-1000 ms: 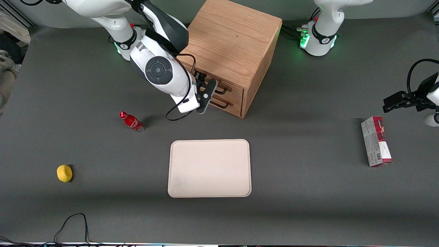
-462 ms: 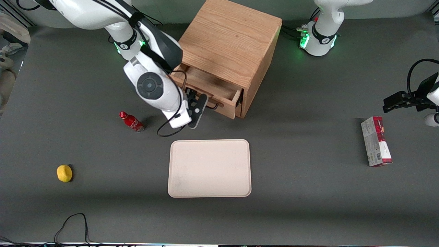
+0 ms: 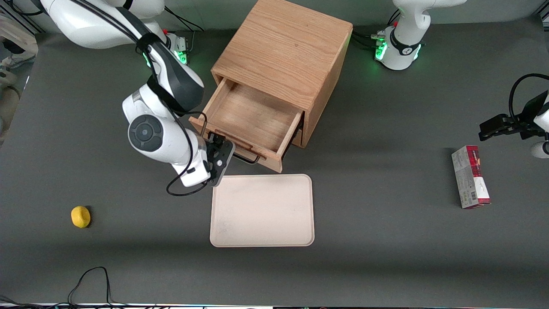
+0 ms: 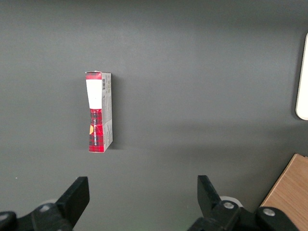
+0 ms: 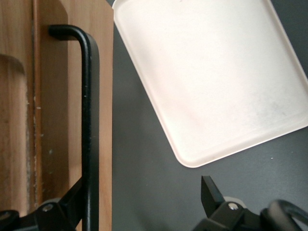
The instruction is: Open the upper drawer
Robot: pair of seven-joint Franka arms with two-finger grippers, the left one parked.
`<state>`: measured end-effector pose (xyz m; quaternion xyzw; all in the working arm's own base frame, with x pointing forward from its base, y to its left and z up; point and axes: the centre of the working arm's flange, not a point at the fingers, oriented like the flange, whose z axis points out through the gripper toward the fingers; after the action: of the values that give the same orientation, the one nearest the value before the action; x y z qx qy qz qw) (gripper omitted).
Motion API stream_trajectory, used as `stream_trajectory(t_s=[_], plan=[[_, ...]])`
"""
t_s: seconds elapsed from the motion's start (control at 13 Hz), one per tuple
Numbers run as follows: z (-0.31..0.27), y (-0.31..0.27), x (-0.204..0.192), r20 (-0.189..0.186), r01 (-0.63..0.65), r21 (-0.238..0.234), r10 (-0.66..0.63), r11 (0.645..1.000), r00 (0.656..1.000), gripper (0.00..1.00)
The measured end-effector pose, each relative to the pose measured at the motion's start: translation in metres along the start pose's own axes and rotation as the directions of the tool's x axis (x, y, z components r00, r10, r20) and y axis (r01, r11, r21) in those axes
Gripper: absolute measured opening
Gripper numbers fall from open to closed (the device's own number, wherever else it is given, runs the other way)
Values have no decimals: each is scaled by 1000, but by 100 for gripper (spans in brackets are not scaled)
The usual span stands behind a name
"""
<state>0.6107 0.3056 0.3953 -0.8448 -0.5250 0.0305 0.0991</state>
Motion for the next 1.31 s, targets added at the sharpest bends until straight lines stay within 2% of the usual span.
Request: stream_trajectory(t_s=[0.23,0.69,0.77,0.92,1.08,1.15,1.31], plan=[[-6,22,-1,4,-7,-40,7,999,1000,100],[-26,52,-9,-24,-44,-90,42,995,999,100],[-35,56,-9,-34,-47,-111,43,993,998,100],[-71,72,-17,-77,-80,-163,68,983,995,100],[-111,87,-43,-93,-146,-188,130,971,987,100],[-131,94,-63,-106,-198,-170,182,965,978,100],[-165,105,-114,-126,-316,-105,303,943,945,100]])
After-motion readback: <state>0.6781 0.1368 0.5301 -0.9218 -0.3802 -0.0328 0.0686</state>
